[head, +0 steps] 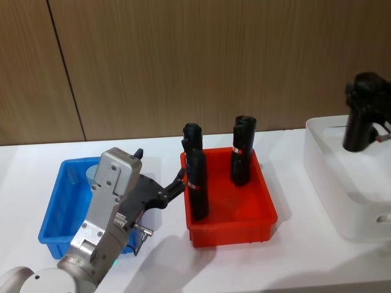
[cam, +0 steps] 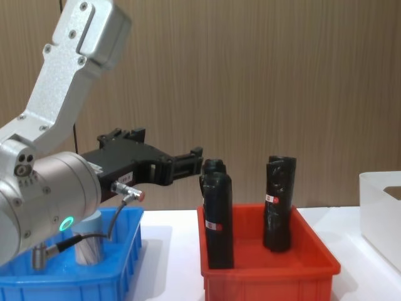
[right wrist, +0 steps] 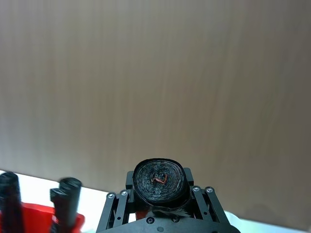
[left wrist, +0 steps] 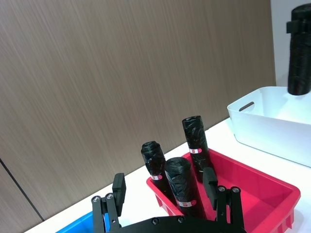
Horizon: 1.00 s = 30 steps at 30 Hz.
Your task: Pick the cotton swabs from the blue box and place them into the white box.
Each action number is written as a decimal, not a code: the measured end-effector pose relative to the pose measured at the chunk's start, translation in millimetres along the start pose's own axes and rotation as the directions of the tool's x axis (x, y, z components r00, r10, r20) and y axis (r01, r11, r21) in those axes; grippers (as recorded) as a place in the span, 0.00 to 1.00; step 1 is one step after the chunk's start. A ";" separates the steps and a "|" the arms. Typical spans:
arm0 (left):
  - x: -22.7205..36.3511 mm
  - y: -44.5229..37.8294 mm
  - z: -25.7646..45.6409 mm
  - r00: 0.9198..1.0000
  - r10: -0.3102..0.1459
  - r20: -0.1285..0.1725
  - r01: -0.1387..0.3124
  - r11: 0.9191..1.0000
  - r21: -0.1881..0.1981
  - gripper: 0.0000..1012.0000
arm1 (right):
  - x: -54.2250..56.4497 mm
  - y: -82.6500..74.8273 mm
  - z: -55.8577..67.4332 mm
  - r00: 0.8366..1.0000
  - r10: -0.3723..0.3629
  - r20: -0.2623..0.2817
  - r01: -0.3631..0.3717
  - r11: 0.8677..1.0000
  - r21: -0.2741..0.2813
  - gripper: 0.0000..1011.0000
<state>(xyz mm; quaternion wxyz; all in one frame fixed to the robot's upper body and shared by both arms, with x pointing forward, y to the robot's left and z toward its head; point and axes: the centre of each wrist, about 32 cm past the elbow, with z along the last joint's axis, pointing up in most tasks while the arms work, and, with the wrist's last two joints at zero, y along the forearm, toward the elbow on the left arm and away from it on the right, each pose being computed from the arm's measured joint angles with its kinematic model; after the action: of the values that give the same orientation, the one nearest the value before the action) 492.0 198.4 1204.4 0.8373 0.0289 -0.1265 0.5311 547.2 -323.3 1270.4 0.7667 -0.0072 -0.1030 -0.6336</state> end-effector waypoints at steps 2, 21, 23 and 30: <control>0.0 0.0 0.0 1.000 0.000 0.000 0.000 1.000 0.000 0.99 | 3.2 -1.7 -2.4 1.000 -0.014 0.002 0.014 1.000 -0.013 0.54; 0.0 0.0 0.0 1.000 0.000 0.000 0.000 1.000 0.000 0.99 | 26.4 -9.1 -29.2 0.996 -0.079 -0.034 0.074 0.991 -0.113 0.68; 0.0 0.0 0.0 1.000 0.000 0.000 0.000 1.000 0.000 0.99 | 27.5 -9.3 -30.4 0.996 -0.079 -0.036 0.074 0.991 -0.116 0.72; 0.0 0.0 0.0 1.000 0.000 0.000 0.000 1.000 0.000 0.99 | 31.0 -9.7 -34.4 0.996 -0.080 -0.039 0.075 0.990 -0.123 0.91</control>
<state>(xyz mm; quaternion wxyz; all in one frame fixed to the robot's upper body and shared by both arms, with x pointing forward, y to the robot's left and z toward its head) 492.0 198.4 1204.4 0.8373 0.0289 -0.1265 0.5311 548.3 -360.2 1240.8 0.7417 -0.0358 -0.0477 -0.6681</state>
